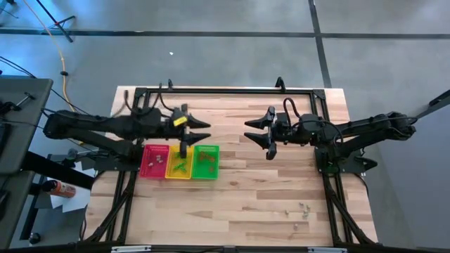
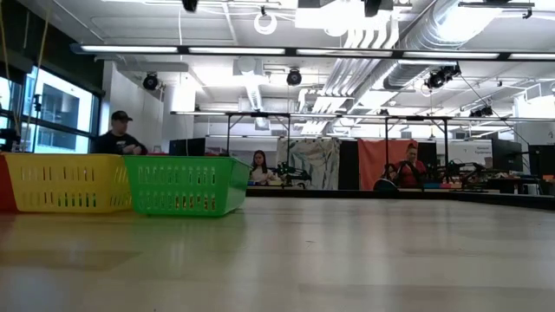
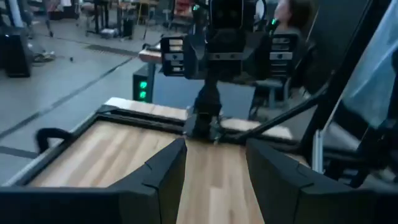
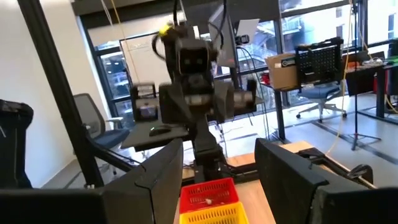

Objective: Sort Halloween decoration
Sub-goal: Put the white skull toy into the red bin

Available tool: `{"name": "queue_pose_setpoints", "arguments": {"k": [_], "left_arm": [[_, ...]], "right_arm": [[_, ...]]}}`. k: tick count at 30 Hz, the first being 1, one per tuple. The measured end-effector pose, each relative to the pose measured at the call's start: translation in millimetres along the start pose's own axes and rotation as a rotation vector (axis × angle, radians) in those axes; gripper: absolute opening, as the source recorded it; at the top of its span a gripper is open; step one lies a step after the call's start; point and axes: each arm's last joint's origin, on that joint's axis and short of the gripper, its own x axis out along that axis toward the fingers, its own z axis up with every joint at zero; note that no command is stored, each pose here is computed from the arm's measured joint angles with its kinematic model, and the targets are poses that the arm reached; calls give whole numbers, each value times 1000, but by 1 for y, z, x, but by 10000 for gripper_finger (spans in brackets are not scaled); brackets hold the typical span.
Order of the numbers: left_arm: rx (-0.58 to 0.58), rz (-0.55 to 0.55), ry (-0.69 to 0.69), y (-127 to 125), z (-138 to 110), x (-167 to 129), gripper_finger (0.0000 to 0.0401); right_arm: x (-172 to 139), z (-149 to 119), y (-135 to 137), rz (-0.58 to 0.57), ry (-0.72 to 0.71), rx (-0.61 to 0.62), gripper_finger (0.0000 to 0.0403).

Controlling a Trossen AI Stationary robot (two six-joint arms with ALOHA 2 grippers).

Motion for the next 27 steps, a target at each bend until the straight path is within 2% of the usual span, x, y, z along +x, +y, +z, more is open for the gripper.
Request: {"name": "queue_pose_setpoints", "arguments": {"k": [3,6,11,14,27], "left_arm": [[-89,-6,-28,2,-29,8,159],[-147,-23,-110,3,-37,10,159],[-21,-18,-128,3,-37,10,159],[30,-16,-138,2,-36,9,159],[80,-11,-134,3,-36,9,159]], "right_arm": [[0,0,0,2,1,-23,195],[0,0,0,5,4,-26,195],[0,-1,0,3,14,-29,195],[0,-3,0,2,26,-84,195],[-1,-10,-2,-7,107,-146,195]]}}
